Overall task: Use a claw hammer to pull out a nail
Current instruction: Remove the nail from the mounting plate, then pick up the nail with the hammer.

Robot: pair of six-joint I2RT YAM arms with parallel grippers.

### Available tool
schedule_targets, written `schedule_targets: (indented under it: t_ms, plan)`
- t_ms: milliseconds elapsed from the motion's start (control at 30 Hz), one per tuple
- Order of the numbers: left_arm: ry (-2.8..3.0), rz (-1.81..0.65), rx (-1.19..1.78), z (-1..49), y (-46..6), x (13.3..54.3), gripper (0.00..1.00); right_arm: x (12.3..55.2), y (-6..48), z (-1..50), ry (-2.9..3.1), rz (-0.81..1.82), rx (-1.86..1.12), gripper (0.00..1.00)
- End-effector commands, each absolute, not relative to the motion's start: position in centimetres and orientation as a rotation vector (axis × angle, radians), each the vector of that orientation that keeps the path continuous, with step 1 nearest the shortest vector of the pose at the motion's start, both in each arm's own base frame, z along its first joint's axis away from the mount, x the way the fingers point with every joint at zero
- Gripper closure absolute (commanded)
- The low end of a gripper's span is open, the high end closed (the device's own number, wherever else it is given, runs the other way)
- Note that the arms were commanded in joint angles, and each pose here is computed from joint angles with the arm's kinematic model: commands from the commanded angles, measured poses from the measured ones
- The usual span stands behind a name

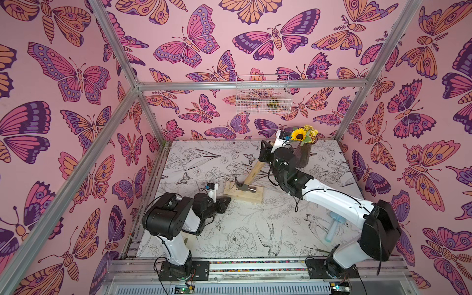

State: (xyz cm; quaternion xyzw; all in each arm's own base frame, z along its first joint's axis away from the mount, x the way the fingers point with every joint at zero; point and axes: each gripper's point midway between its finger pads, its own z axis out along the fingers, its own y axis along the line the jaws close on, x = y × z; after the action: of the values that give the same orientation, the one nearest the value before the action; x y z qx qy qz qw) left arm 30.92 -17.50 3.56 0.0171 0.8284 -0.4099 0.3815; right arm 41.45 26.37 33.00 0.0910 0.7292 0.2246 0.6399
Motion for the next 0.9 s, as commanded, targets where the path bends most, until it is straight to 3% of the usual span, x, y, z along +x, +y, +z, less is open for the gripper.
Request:
schedule_targets:
  t_ms: [0, 333, 567, 867]
  plan:
    - [2.090, -1.032, 0.069, 4.2, -17.4, 30.6, 0.76, 41.0, 26.7, 30.2, 1.755, 0.548, 0.211, 1.00]
    - [1.980, -0.866, 0.251, 8.3, -17.1, 31.8, 0.61, 41.0, 27.4, 33.7, 1.722, 0.585, 0.148, 1.00]
    - [1.923, -0.693, 0.444, 10.0, -18.3, 32.9, 0.63, 41.4, 26.5, 32.1, 1.745, 0.593, 0.181, 1.00]
    - [1.902, -0.493, 0.571, 10.4, -19.6, 35.0, 0.76, 41.6, 27.1, 32.4, 1.763, 0.607, 0.129, 1.00]
